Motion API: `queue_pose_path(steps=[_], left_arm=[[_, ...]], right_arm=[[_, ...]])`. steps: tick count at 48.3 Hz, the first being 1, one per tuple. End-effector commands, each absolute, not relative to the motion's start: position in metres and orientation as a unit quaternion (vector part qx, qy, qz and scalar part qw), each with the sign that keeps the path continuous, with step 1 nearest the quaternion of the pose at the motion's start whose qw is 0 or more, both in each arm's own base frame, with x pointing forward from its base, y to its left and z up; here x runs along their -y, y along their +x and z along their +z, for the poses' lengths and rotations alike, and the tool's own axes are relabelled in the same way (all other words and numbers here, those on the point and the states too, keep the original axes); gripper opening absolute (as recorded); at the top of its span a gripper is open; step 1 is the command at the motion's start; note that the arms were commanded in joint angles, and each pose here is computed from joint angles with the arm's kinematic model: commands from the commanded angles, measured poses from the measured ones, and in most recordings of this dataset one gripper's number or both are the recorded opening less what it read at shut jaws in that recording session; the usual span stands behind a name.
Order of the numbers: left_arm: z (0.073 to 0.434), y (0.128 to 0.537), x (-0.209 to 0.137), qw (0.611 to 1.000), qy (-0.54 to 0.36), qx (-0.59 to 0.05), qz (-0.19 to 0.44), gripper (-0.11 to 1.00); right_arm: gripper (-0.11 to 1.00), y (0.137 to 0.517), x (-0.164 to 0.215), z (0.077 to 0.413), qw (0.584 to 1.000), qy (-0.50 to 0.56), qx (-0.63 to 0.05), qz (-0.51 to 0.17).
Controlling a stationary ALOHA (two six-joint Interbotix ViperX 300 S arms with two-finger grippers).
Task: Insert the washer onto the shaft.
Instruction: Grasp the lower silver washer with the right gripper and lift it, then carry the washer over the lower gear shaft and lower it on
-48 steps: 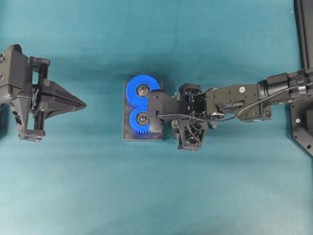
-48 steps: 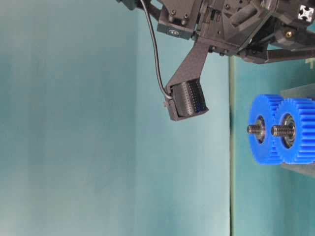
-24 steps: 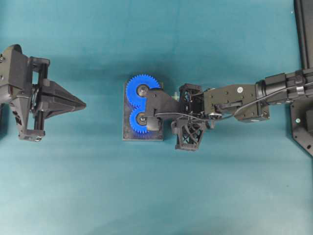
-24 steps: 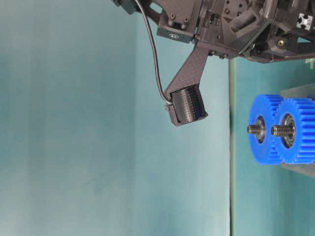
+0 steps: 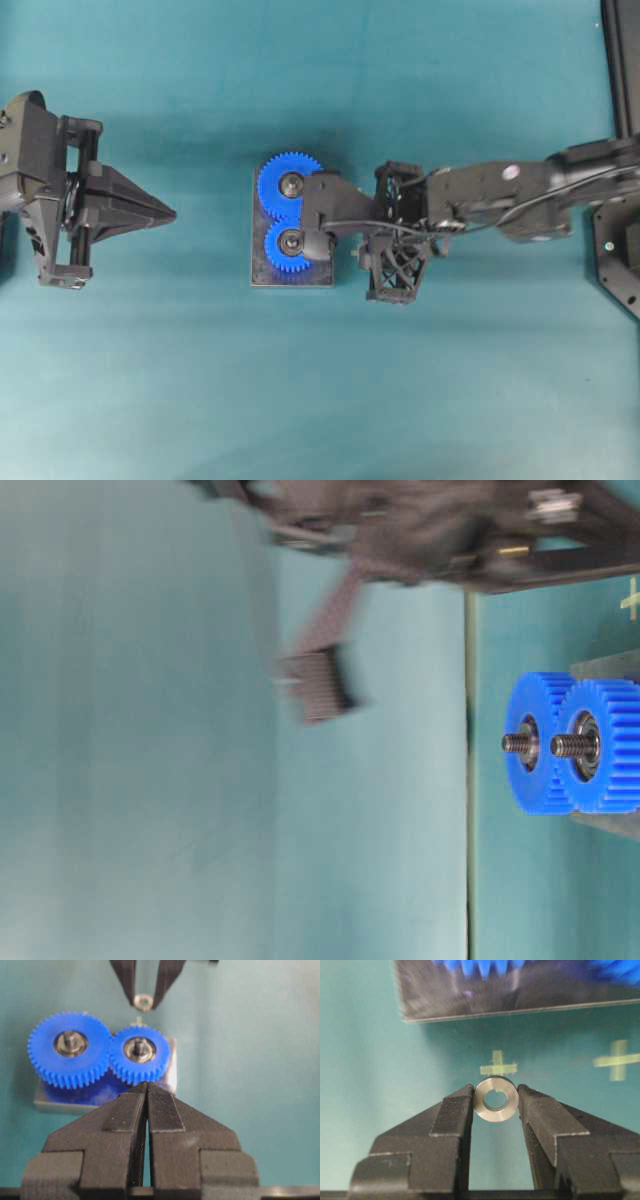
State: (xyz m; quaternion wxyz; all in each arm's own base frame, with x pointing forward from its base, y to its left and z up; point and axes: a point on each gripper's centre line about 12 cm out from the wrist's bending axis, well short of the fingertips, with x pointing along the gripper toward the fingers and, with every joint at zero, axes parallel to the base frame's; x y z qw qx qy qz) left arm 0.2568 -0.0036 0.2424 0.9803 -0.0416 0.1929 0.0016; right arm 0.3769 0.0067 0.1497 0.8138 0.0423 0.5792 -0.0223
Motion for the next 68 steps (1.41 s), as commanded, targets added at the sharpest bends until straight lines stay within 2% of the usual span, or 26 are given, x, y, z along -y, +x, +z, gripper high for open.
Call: queue_pose_path(steps=[1, 9, 16, 27, 68], left_arm=[[0.256, 0.262, 0.004, 0.985, -0.040, -0.169, -0.001, -0.01], [0.256, 0.262, 0.004, 0.985, -0.040, -0.170, -0.001, -0.01], [0.258, 0.262, 0.004, 0.985, -0.041, -0.167, -0.001, -0.01], [0.256, 0.262, 0.004, 0.985, -0.041, -0.170, 0.000, -0.01], [0.255, 0.260, 0.004, 0.985, -0.040, -0.170, -0.001, -0.01]], right_arm=[[0.31, 0.390, -0.006, 0.187, 0.840, 0.041, -0.540, -0.023], [0.31, 0.414, -0.003, 0.216, 0.858, 0.019, -0.512, -0.020], [0.31, 0.432, -0.004, 0.221, 0.857, 0.006, -0.515, -0.014], [0.31, 0.445, -0.008, 0.213, 0.851, -0.001, -0.526, -0.008], [0.31, 0.453, -0.011, 0.191, 0.842, -0.003, -0.540, -0.006]])
